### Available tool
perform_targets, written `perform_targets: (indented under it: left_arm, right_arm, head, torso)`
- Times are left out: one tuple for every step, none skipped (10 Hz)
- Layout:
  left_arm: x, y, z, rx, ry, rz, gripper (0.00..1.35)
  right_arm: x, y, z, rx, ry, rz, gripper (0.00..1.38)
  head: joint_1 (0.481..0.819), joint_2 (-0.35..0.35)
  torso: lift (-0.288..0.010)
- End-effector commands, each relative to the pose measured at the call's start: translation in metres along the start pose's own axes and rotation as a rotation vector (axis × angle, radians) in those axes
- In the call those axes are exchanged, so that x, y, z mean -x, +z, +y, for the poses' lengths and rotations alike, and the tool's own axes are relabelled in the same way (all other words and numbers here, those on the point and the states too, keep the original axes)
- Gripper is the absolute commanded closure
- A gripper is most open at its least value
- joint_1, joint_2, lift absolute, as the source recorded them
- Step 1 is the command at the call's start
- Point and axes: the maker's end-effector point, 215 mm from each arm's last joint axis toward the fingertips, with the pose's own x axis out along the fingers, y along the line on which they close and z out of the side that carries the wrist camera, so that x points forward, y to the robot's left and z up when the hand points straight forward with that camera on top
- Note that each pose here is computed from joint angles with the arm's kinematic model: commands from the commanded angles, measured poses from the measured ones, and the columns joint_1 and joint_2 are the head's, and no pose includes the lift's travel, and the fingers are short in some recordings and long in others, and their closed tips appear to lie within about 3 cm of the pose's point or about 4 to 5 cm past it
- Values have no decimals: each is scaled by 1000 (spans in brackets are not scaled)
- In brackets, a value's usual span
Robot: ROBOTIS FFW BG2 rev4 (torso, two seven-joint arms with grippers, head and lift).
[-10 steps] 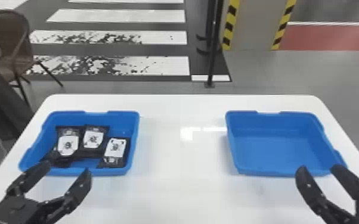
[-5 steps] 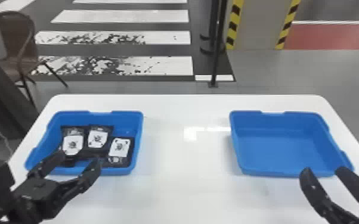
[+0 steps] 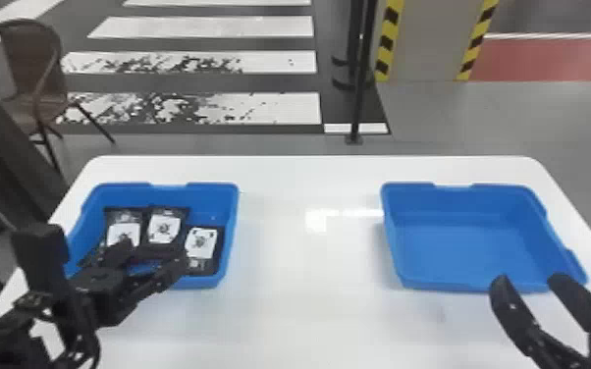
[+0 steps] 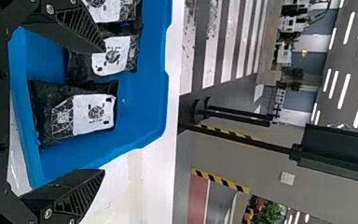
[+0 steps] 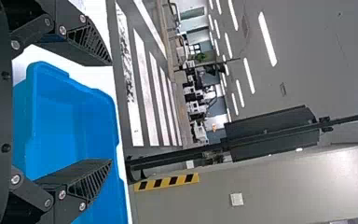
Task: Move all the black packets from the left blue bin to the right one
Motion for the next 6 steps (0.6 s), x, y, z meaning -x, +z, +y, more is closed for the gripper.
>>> perform_targets:
  left_arm:
    - [-14, -10, -2, 41, -17, 61, 117]
    - [-23, -3, -5, 32, -27, 63, 117]
    - [-30, -4, -3, 40, -31, 86, 121]
    - [-38, -9, -2, 59, -36, 120, 121]
    - [-42, -11, -5, 69, -46, 153, 122]
    - [-43, -17, -5, 87, -44, 193, 122]
  right_arm:
    - [-2, 1, 2, -4, 5, -3, 309]
    - [-3, 0, 5, -11, 9, -5, 309]
    - [-4, -1, 6, -13, 13, -4, 309]
    - [-5, 0, 8, -16, 17, -7, 309]
    - [-5, -1, 10, -20, 20, -5, 309]
    - [-5, -3, 9, -25, 19, -2, 309]
  head:
    - [695, 16]
    - [695, 12]
    - [695, 8]
    - [695, 7]
    - [695, 8]
    - [695, 9]
  torso:
    - [-140]
    - [-140]
    - [-140]
    - [-140]
    - [-140]
    - [-140]
